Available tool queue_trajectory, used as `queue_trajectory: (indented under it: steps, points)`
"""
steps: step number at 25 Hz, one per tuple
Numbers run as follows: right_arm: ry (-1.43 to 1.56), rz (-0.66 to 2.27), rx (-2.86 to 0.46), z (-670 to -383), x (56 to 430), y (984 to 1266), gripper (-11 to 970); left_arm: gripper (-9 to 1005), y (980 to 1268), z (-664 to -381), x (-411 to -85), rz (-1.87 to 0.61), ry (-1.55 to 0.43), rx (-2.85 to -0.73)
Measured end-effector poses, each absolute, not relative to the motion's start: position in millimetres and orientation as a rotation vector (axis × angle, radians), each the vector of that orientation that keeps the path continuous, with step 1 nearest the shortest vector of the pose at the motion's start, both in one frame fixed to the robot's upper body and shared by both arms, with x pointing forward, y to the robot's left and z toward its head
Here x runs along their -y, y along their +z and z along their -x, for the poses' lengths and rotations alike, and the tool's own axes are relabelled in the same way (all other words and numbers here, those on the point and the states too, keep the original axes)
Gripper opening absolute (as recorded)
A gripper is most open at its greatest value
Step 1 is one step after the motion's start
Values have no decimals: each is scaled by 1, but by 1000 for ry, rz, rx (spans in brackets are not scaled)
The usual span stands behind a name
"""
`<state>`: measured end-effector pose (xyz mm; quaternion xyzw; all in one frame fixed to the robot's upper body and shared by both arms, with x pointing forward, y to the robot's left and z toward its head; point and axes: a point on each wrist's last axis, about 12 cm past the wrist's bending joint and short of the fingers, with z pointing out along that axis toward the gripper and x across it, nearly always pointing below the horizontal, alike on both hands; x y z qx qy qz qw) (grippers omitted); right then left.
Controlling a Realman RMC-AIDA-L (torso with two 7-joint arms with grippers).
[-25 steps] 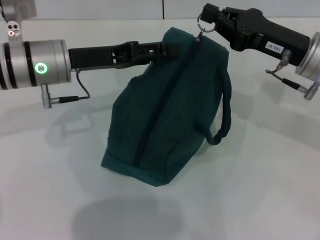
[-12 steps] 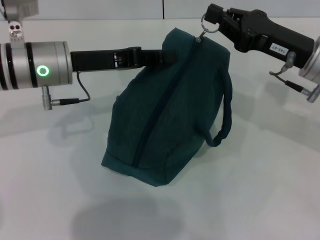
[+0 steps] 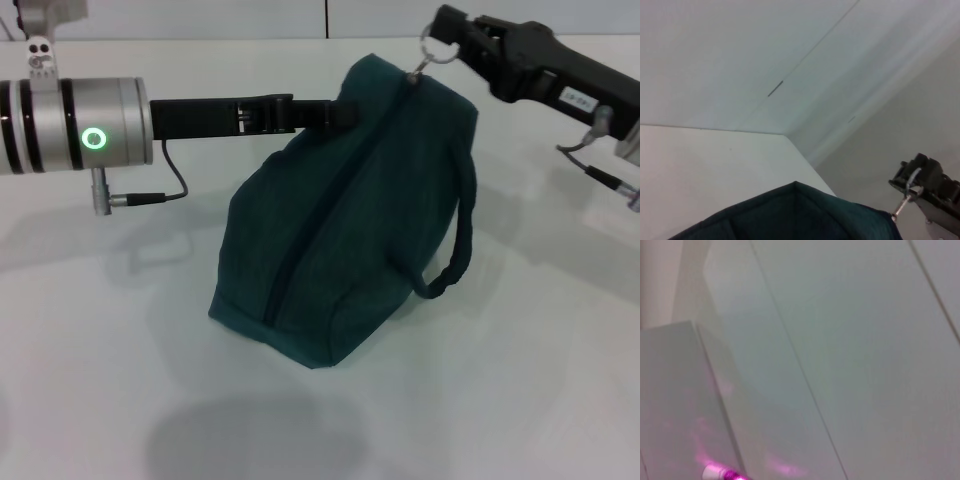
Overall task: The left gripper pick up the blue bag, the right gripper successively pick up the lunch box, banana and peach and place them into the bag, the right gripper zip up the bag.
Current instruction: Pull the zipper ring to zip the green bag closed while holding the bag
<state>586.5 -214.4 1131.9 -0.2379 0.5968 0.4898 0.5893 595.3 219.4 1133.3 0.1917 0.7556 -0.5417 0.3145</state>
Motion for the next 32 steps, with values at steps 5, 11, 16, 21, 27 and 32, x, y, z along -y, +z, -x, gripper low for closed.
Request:
queue_trajectory:
  steps: [5,11,16,21,27,32]
  points:
    - [1162,496,-1389,-583,222,1130,45,130,1136,-595,-218,-518,-1446,-1973]
    - [1189,449,-1384,-579,227,1126,46,70,1137,-595,-217,-526,-1448,-1965]
    - [1192,443,-1383,-579,228,1125,47,47,1137,-595,-217,-528,-1452,-1960]
    - [1212,416,-1381,-576,231,1124,48,46,1138,-594,-216,-536,-1466,-1948]
    - [1247,371,-1399,-575,233,1123,49,45,1139,-593,-214,-540,-1477,-1943]
    - [1293,297,-1451,-575,235,1116,50,45,1139,-592,-209,-567,-1474,-1911]
